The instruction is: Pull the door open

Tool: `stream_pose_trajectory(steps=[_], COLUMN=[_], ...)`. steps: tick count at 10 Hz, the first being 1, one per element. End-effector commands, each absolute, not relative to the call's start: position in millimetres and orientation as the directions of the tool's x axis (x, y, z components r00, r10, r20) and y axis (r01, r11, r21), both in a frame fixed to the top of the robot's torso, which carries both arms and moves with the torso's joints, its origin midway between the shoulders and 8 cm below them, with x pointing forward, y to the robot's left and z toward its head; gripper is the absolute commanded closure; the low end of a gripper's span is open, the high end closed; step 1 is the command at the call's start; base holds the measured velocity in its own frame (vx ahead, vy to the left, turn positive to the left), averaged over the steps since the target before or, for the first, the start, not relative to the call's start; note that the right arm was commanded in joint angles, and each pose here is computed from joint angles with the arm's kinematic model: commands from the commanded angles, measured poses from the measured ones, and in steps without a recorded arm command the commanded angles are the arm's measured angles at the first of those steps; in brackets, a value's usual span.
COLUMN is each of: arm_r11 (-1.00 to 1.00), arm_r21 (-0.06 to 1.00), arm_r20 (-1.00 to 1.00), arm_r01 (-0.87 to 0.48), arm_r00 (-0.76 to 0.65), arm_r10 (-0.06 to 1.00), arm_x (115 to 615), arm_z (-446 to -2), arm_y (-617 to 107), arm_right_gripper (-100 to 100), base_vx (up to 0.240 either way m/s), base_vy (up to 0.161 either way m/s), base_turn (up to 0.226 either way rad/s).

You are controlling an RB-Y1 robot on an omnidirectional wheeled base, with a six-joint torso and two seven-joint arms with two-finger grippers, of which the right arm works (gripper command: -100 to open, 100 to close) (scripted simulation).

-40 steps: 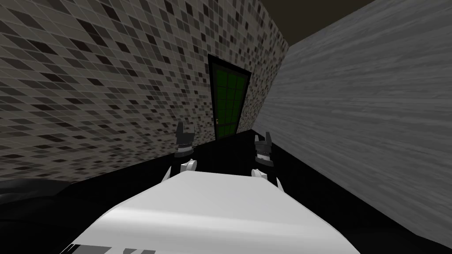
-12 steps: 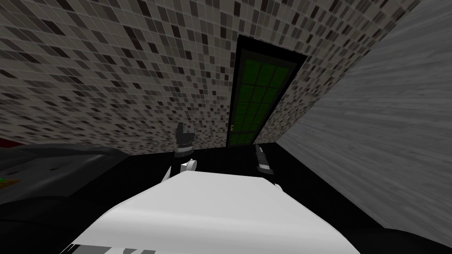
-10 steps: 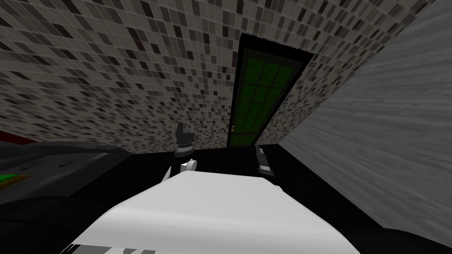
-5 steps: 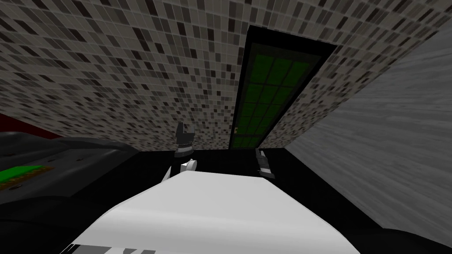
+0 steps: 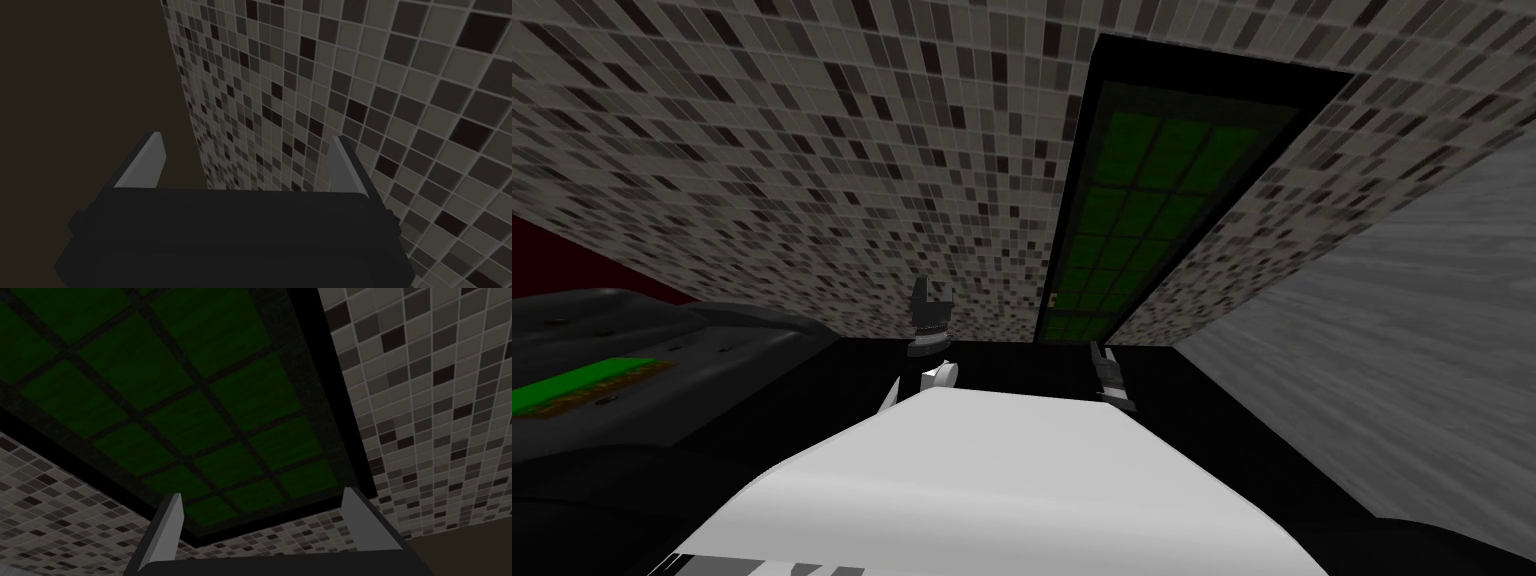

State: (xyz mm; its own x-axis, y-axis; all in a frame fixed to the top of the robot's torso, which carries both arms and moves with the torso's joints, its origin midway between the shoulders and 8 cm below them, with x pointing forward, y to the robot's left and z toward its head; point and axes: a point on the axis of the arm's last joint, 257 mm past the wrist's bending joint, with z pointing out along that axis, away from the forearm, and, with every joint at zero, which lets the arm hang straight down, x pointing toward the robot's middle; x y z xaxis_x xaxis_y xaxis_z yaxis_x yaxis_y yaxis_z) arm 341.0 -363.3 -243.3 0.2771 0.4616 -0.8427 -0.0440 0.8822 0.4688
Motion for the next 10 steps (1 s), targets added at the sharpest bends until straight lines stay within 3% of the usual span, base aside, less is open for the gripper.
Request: stream_pose_trajectory(steps=[1, 10], arm_r11=[0.899, 0.955], arm_r21=[0.437, 0.283], arm_r20=[-0.863, -0.943], arm_r01=[-0.022, 0.087], arm_r00=[0.27, 0.208], arm_r10=[0.426, 0.26], arm_x=[338.4, 316.2], arm_z=[-251.5, -298.3], arm_y=[-367.4, -384.6], arm_right_gripper=[-100, -100], base_vx=[0.11, 0.109], base_vy=[0.007, -0.009], base_turn=[0.117, 0.105])
